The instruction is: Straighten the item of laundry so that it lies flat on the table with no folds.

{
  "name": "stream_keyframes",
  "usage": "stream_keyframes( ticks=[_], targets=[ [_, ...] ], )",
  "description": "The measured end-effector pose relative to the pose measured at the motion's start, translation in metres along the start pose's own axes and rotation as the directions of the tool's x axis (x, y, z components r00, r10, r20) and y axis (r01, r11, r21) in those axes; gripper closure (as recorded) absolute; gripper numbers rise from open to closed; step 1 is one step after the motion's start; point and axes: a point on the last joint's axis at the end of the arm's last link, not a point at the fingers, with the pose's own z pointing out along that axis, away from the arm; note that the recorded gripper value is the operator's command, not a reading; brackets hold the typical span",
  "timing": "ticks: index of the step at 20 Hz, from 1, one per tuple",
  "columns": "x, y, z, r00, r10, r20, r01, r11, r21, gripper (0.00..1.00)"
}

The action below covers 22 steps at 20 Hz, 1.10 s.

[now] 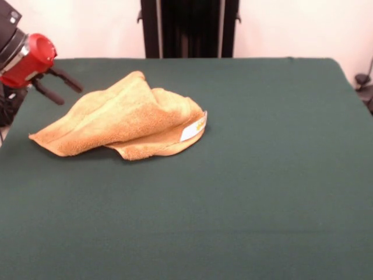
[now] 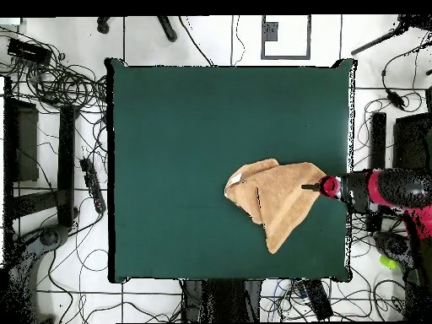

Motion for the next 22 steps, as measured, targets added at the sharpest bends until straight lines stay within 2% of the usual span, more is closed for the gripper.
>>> stream_keyframes(
  ticks=[5, 9, 15, 22],
  targets=[
    [-0.001, -0.018, -0.001, 1.0, -0.017, 0.007, 0.017, 0.997, 0.073, 0.0],
    [0.001, -0.027, 0.002, 0.999, -0.051, 0.004, 0.05, 0.994, 0.095, 0.0],
    [0.01, -0.045, 0.008, 0.992, -0.125, -0.009, 0.126, 0.986, 0.106, 0.0],
    [0.025, -0.068, 0.005, 0.991, -0.134, 0.005, 0.133, 0.987, 0.085, 0.0]
  ],
)
